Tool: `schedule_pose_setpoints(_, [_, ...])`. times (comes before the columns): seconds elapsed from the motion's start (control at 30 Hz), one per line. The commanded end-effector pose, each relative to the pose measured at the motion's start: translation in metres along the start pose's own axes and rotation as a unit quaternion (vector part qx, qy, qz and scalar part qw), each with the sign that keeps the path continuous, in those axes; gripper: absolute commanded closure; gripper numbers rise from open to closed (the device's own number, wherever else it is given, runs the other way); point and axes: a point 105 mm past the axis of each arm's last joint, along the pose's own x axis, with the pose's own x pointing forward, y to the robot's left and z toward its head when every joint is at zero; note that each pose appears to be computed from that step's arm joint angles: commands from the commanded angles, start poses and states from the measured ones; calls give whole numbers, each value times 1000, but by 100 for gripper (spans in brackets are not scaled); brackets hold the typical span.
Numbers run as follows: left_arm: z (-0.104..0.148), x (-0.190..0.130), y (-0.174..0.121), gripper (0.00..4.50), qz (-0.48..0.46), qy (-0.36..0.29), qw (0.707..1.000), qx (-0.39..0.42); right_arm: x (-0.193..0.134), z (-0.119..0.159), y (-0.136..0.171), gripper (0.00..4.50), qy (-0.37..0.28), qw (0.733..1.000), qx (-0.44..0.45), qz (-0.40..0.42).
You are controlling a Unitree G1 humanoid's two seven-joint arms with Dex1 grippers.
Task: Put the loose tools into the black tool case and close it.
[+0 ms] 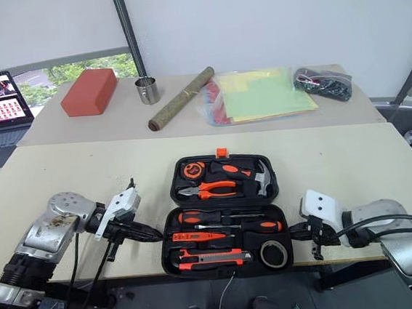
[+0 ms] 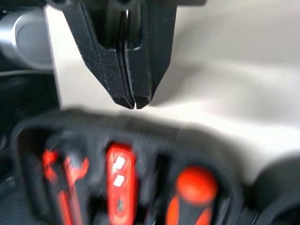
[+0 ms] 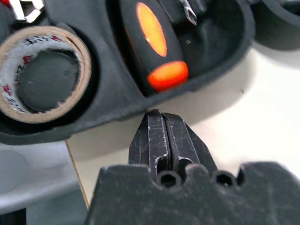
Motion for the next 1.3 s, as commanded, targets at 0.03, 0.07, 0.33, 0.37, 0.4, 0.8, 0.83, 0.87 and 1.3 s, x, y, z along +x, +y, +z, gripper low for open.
schedule_pose_setpoints(0.03, [-16, -27, 23, 390, 83, 2, 995, -51, -29, -5, -23, 389, 1, 996, 47, -70])
schedule_pose_setpoints(0.07, [-13, -33, 32, 367, 107, -17, 991, -84, -34, -1, -28, 364, -15, 994, 71, -82])
schedule_pose_setpoints(0.33, [55, -38, 76, 59, 132, -170, 939, -270, -35, 51, -72, 87, -118, 957, 242, -110])
schedule_pose_setpoints(0.37, [61, -34, 83, 20, 141, -176, 928, -296, -28, 56, -77, 53, -121, 953, 255, -108])
schedule_pose_setpoints(0.4, [66, -30, 89, 0, 147, -180, 923, -308, -21, 59, -80, 20, -119, 952, 261, -110])
schedule_pose_setpoints(0.8, [57, 23, 98, 110, 162, -90, 933, -309, 29, 57, -100, 110, -83, 936, 308, -148])
schedule_pose_setpoints(0.83, [56, 24, 97, 148, 161, -88, 934, -308, 30, 58, -100, 148, -88, 934, 312, -149])
schedule_pose_setpoints(0.87, [55, 23, 97, 183, 162, -89, 932, -312, 31, 59, -99, 179, -89, 934, 313, -146])
schedule_pose_setpoints(1.3, [92, 13, 97, 445, 152, -190, 927, -285, 17, 101, -105, 445, -186, 935, 245, -179])
